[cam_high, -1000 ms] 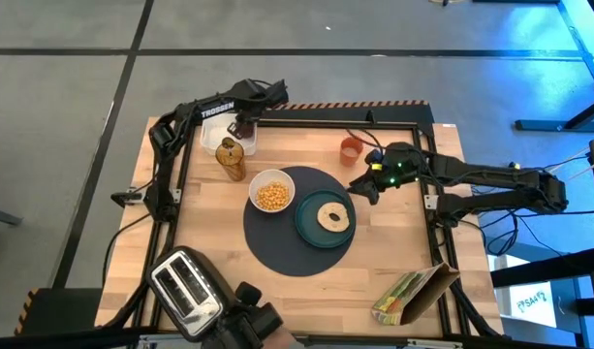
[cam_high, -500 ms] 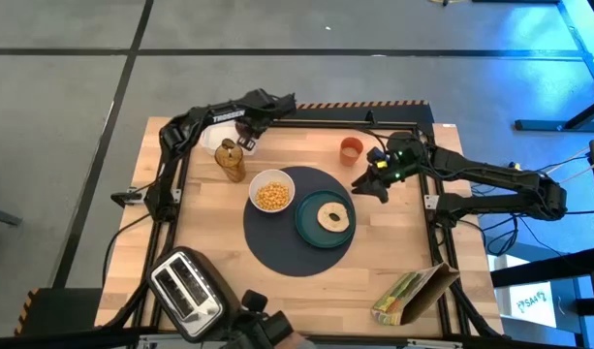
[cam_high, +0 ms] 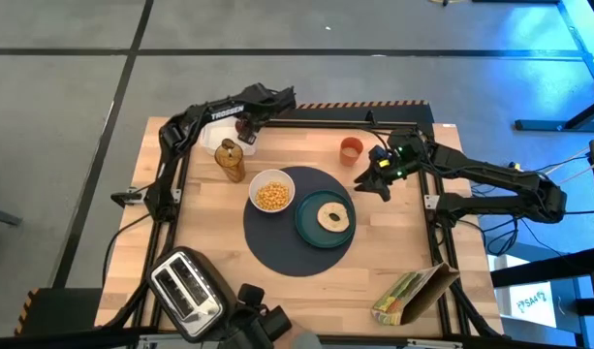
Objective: Arrange a breakfast setting
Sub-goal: Put the red apple on the green plate
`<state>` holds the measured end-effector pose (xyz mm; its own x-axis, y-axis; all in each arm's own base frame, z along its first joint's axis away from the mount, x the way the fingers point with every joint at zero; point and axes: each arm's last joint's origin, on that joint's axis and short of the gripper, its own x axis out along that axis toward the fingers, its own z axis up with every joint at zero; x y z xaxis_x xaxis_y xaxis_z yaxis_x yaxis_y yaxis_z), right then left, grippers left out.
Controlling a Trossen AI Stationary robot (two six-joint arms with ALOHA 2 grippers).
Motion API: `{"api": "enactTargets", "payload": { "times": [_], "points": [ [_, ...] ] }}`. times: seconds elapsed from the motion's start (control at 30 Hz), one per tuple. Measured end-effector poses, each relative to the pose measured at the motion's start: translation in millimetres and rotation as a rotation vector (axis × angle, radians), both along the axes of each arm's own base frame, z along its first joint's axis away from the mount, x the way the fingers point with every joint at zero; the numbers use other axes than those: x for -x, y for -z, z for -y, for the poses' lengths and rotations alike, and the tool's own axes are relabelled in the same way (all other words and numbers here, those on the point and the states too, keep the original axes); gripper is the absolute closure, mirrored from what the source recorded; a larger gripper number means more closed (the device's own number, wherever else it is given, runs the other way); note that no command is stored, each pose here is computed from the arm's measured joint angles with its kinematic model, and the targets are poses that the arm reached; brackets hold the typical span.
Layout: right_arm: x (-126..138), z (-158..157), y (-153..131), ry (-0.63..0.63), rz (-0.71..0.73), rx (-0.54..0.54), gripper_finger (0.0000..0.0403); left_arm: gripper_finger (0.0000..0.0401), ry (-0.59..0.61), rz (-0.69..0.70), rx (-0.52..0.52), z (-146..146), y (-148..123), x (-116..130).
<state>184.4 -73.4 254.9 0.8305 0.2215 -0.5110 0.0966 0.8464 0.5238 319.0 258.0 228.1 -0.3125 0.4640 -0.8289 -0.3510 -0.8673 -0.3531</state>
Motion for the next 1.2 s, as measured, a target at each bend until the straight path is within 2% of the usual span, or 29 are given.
{"api": "enactTargets", "payload": {
  "times": [0.33, 0.63, 0.7, 0.8, 0.93, 1.1, 1.2],
  "points": [
    [2.3, -1.2, 3.2, -0.028, -0.028, 0.026, 0.0235, 0.0337, -0.027, -0.011, 0.008, -8.8, -0.1, 8.7],
    [3.7, 3.0, 2.8, -0.022, -0.016, 0.052, 0.0235, 0.0337, 0.013, -0.019, 0.043, 1.6, 0.0, 2.4],
    [5.2, 6.1, 2.8, -0.015, -0.013, 0.05, 0.0235, 0.0337, 0.119, -0.056, 0.073, 7.0, -4.1, -3.5],
    [8.4, 9.6, 3.9, -0.013, -0.02, 0.043, 0.0235, 0.0337, 0.355, -0.132, 0.144, 13.9, -17.4, -12.1],
    [12.0, 14.3, 4.6, -0.008, -0.02, 0.032, 0.0235, 0.0337, 0.606, -0.132, 0.205, 23.1, -38.2, -25.1],
    [14.5, 17.9, 4.2, -0.014, -0.004, 0.012, 0.0235, 0.0337, 0.914, -0.103, 0.156, 31.7, -82.9, -40.3],
    [14.6, 17.2, 4.1, -0.03, 0.001, 0.0, 0.0235, 0.0337, 1.149, -0.196, 0.082, 31.0, -114.5, -40.2]
  ]
}}
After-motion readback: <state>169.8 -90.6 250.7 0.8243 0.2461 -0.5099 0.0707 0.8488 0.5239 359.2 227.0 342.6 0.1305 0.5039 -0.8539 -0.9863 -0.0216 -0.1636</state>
